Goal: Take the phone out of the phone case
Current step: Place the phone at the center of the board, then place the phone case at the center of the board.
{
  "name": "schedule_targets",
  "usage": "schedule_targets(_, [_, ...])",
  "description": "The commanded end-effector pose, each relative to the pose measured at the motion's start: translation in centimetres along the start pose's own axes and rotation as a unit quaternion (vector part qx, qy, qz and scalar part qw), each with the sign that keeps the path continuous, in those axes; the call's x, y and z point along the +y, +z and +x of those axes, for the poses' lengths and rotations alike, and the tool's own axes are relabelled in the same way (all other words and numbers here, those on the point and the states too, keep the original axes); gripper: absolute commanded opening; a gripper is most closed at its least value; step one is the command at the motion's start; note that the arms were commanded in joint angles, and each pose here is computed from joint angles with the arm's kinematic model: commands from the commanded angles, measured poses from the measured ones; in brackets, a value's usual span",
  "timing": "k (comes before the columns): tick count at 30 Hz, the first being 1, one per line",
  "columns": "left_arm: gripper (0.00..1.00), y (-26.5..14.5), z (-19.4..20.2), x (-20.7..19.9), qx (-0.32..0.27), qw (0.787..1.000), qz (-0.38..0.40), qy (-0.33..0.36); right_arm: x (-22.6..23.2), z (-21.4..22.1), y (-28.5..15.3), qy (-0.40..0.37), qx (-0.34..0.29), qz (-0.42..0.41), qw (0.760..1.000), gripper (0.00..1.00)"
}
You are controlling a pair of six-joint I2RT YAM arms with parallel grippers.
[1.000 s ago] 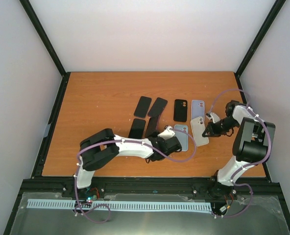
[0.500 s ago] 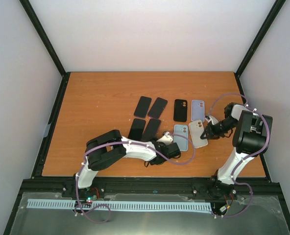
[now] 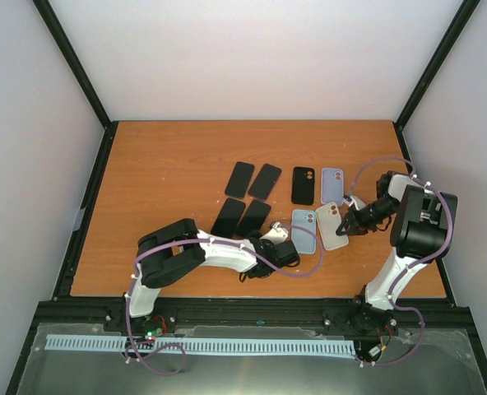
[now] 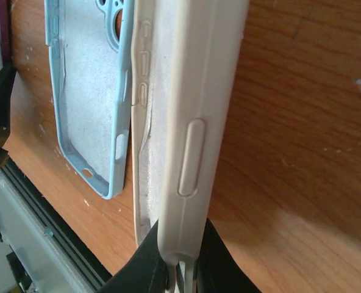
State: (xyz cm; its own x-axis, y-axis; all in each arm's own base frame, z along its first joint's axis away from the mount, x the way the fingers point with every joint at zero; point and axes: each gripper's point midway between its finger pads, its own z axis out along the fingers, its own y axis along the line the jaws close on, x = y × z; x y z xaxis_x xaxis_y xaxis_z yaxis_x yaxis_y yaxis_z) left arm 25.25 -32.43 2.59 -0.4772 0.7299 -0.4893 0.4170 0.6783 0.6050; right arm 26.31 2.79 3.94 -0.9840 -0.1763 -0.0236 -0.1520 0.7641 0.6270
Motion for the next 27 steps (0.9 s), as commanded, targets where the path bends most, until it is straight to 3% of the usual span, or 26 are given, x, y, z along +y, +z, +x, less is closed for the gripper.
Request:
schedule_targets(1, [0.35, -0.9, -0.7, -0.4, -0.011, 0.999, 0.037, -0.031, 0.9, 1.0, -0.7, -0.005, 0.025, -0.007, 1.000, 0.08])
schedule_targets(6, [0.40, -1.6, -1.9, 0.4, -0.032, 0.996, 0.053, -0.057, 1.0, 2.9, 0.1, 0.023, 0.059, -0.021, 0.998, 0.08])
schedule_targets(11, [0.46, -2.4, -2.9, 1.0, -0.052, 0.992, 0.083, -0.085, 0.5, 3.0, -0.3, 0.033, 0.050, -0.011, 0.998, 0.06])
schedule_targets(12, [0.47, -2.5, -3.1, 1.3, -0.055, 0.990, 0.088, -0.091, 0.6, 3.0, -0.3, 0.031, 0.049, -0.014, 0.998, 0.09])
schedule_targets(13, [0.49, -2.7, -3.3, 1.4, -0.058, 0.989, 0.094, -0.097, 0.9, 3.1, -0.3, 0.029, 0.050, -0.020, 0.998, 0.21])
schedule_targets(14, [0.50, -2.8, -3.4, 1.7, -0.060, 0.988, 0.099, -0.103, 1.1, 3.2, -0.3, 0.028, 0.052, -0.027, 0.998, 0.26])
schedule_targets(19, [0.55, -3.0, -3.9, 3.6, -0.067, 0.982, 0.111, -0.137, 0.8, 3.4, -0.8, 0.026, 0.045, -0.016, 0.999, 0.40])
schedule_targets(27, [0.59, -3.0, -4.2, 7.3, -0.082, 0.974, 0.113, -0.181, -0.4, 3.1, -2.4, 0.012, 0.023, 0.033, 0.999, 0.44])
